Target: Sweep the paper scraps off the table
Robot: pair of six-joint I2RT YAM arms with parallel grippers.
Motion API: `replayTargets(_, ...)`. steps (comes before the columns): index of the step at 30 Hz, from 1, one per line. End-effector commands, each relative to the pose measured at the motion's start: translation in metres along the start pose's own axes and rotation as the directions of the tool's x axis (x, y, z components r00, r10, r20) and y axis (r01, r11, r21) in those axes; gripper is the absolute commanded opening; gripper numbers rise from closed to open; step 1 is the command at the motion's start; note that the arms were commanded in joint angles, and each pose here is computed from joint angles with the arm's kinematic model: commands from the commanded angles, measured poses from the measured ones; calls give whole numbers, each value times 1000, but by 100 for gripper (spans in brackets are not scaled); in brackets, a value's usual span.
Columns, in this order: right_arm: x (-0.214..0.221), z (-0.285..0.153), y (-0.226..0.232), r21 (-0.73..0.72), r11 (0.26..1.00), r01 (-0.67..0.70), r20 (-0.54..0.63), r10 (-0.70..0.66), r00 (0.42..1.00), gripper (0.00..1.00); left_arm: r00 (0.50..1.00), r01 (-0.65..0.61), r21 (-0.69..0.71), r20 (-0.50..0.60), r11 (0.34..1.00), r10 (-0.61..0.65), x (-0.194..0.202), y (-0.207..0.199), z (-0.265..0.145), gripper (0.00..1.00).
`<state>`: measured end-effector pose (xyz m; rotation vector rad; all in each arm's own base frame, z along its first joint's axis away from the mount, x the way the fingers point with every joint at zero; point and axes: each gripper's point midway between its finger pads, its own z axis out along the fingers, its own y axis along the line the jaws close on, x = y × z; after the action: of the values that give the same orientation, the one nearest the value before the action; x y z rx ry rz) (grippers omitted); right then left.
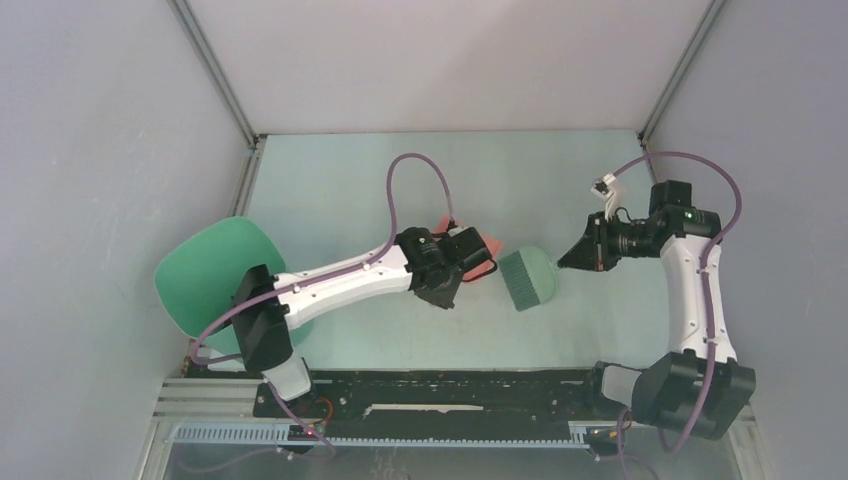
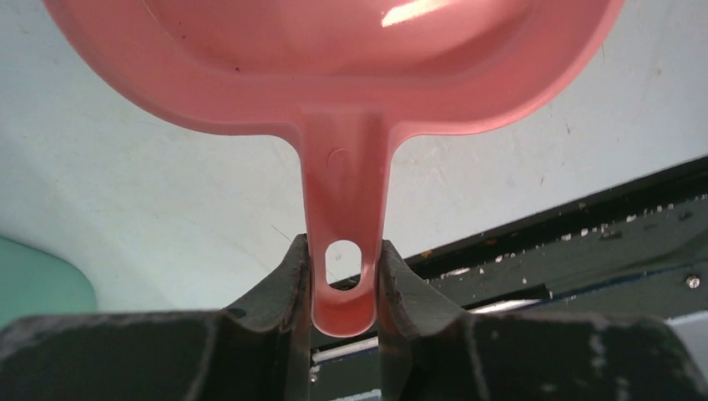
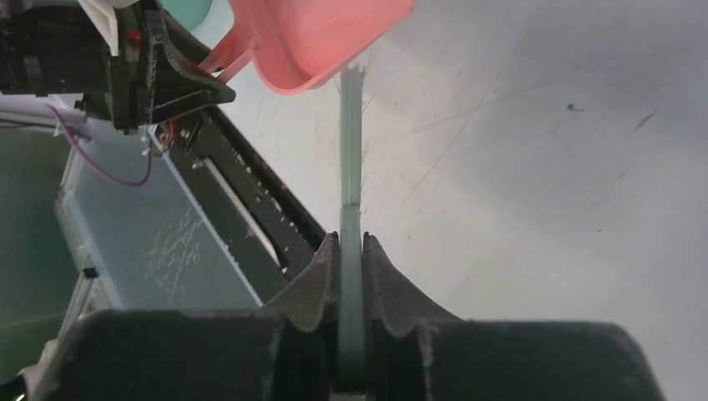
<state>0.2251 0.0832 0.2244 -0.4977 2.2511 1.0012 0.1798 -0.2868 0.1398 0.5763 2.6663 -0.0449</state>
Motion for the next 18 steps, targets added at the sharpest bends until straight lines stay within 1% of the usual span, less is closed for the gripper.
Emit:
replayTargets(1, 9, 2, 14, -95, 995, -23, -69, 16, 997, 0, 997, -46, 129, -54, 991, 54, 13, -18, 4, 0)
replayTargets(4, 13, 9, 16, -156, 985, -71, -101, 55, 993, 0, 994, -36, 202, -93, 979, 55, 22, -28, 13, 0)
replayTargets(7, 17, 20, 15, -205, 972, -115, -148, 86, 985, 0, 990, -34, 202, -130, 979, 61, 28, -28, 23, 0)
replayTargets(9, 22, 30, 7, -193, 973, -129, -198, 90, 976, 0, 988, -7, 179, -150, 984, 35, 31, -22, 31, 0)
replayTargets(11, 27, 41, -6, -158, 981, -113, -246, 72, 967, 0, 987, 28, 161, -160, 987, -2, 34, -15, 39, 0)
replayTargets(15, 37, 60, -22, -140, 982, -128, -324, 77, 943, 0, 985, 88, 102, -156, 991, -71, 36, 7, 56, 0)
replayTargets(18, 46, 78, -33, -122, 983, -139, -386, 82, 919, 0, 984, 116, 88, -143, 989, -102, 36, 15, 63, 1)
